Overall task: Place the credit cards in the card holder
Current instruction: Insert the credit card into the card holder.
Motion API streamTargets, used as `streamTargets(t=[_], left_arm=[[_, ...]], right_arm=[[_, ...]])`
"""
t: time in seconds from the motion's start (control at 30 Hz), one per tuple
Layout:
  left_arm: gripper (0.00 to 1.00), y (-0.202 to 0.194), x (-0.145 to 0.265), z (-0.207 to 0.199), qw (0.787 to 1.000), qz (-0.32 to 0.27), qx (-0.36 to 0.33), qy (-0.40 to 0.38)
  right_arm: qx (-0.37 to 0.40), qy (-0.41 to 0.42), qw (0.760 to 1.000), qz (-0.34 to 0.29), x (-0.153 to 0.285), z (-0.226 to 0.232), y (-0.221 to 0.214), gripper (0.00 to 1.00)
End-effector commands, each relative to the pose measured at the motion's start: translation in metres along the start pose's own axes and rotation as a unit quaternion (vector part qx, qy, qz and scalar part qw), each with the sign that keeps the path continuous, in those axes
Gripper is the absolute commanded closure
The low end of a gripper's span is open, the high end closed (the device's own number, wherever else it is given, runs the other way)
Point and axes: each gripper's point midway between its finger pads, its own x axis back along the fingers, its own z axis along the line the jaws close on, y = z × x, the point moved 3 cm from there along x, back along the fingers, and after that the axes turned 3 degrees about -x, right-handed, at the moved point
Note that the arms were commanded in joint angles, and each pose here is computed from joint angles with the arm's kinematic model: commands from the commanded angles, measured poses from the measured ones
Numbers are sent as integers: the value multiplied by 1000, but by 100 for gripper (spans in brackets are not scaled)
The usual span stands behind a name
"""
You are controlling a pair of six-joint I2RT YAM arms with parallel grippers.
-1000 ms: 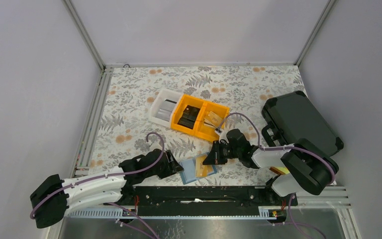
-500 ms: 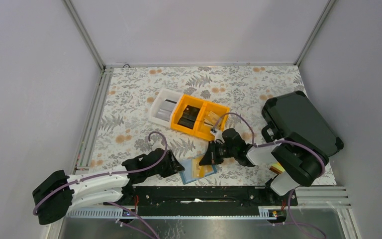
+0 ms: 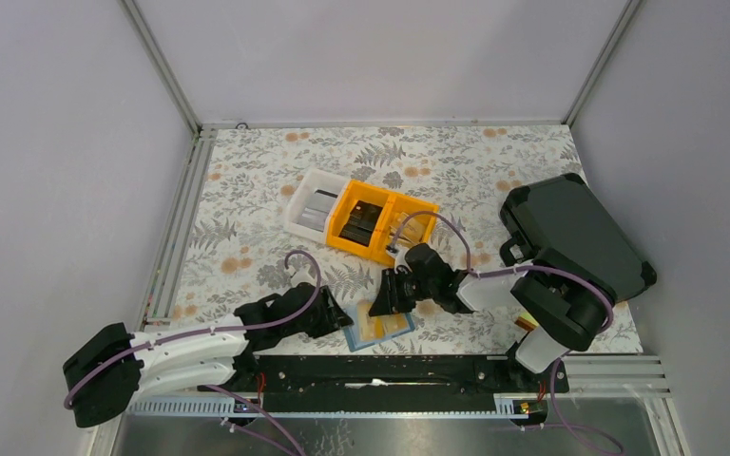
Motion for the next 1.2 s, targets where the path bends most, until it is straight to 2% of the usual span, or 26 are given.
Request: streamTargets(t=[0.0,0.07,0.2,0.43,0.67,0.8,1.07,1.17], left_arm=[[61,1,2,9,1000,-6,-14,20],[61,3,5,9,1000,-12,-16,24],[59,9,11,9,999,-25,-22,31],[59,12,12,5,999,-33,-21,22],[59,17,9,-14,999,-41,-15,-12],[59,19,4,-25,999,-40,-12,-28],[59,18,-10,-37,999,-30,-13,-42],[63,17,-17,-33,999,-29,-18,-34]], right_arm=[[33,-53,998,-17,1,-8,7,65],[43,-66,997,-26,7,-6,11,56],[65,-93,993,-42,22,-3,19,47],[96,-112,987,-57,38,5,23,42],[139,-164,973,-77,49,-3,30,40],[139,-186,970,-66,51,-12,25,40],[121,-141,981,-57,36,-7,20,50],[112,-119,985,-48,30,0,17,55]])
